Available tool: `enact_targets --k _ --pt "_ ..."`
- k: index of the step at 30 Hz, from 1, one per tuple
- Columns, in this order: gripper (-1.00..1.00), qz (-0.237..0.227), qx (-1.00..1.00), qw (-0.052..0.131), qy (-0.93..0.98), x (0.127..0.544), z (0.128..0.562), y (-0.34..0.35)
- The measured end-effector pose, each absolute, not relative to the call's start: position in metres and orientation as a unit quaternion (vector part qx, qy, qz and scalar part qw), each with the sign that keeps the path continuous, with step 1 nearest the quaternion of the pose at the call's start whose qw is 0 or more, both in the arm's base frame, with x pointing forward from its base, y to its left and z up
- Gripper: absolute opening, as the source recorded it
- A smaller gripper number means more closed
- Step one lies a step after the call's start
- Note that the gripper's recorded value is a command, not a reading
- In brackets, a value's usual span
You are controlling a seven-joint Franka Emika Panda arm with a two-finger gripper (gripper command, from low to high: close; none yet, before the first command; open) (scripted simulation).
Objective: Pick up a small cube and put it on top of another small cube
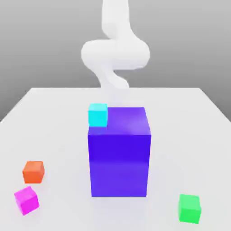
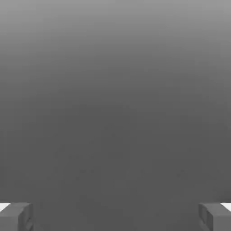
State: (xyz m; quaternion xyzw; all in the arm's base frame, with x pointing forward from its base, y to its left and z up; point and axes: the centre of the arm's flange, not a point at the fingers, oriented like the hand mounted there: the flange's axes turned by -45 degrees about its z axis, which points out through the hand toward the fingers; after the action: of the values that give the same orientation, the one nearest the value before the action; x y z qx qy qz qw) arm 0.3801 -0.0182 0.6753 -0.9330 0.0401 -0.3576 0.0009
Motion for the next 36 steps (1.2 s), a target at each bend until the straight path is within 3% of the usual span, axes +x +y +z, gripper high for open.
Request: enact_targets --k 6,13,18,26,31,32,36 --pt "0.00 -0.278 -0.952 -0.003 0.125 0.443 0.577 -0.072" --pt "0.00 -0.186 -0.957 -0.004 0.224 0.475 0.450 -0.141" --pt "0.00 -0.118 -0.947 -0.004 0.300 0.469 0.355 -0.193" --pt "0.00 -0.012 -0.915 0.000 0.403 0.422 0.206 -0.246" --pt "0.00 0.000 -0.910 0.000 0.414 0.414 0.138 -0.251" --pt "-1.00 0.000 -0.910 0.000 0.414 0.414 0.130 -0.251" --pt "-1.00 0.000 -0.910 0.000 0.414 0.414 0.130 -0.251"
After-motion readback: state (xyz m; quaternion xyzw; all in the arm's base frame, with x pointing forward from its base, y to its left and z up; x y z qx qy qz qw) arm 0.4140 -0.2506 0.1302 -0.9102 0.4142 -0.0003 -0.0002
